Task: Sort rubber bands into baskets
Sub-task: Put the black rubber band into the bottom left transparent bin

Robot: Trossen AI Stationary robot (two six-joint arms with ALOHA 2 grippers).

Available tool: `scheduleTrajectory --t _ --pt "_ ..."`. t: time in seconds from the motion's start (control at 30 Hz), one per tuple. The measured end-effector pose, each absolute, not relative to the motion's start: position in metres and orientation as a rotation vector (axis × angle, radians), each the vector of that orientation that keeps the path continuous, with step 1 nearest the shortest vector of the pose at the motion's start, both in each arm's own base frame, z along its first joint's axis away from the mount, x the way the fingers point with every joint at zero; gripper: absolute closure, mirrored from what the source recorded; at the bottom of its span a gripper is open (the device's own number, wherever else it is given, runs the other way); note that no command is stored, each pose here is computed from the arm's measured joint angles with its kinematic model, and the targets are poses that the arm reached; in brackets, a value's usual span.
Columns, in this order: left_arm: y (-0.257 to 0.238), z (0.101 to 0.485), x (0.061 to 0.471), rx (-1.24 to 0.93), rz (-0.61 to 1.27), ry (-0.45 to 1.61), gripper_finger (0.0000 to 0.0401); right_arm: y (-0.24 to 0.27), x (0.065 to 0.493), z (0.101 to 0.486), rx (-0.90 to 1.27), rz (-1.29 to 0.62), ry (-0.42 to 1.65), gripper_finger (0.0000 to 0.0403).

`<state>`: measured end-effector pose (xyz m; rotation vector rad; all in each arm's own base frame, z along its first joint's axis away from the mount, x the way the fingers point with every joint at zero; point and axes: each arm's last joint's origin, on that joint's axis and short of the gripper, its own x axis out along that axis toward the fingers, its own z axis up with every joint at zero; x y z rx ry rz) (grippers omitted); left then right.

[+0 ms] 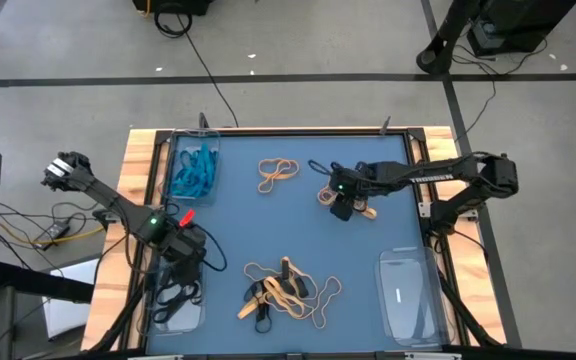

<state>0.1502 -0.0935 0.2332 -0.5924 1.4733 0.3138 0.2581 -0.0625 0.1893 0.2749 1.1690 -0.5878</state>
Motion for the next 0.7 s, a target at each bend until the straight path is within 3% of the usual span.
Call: scheduleTrajectory --t 0.17,0.37,0.7 --pt "-0.093 0.264 0.163 -0.446 0.313 1.232 0.0233 -0.088 0.25 0.167 0.386 -0.666 1.312 0.0221" --pt "-0.088 0.289 0.174 -0.261 0.373 0.975 0.0234 -0.106 0.246 0.165 0.421 -0.69 1.318 0.0231" --pt "-0.075 0.272 0.193 -0.265 0.361 0.899 0.0234 -0.109 0.236 0.169 0.471 -0.676 1.385 0.025"
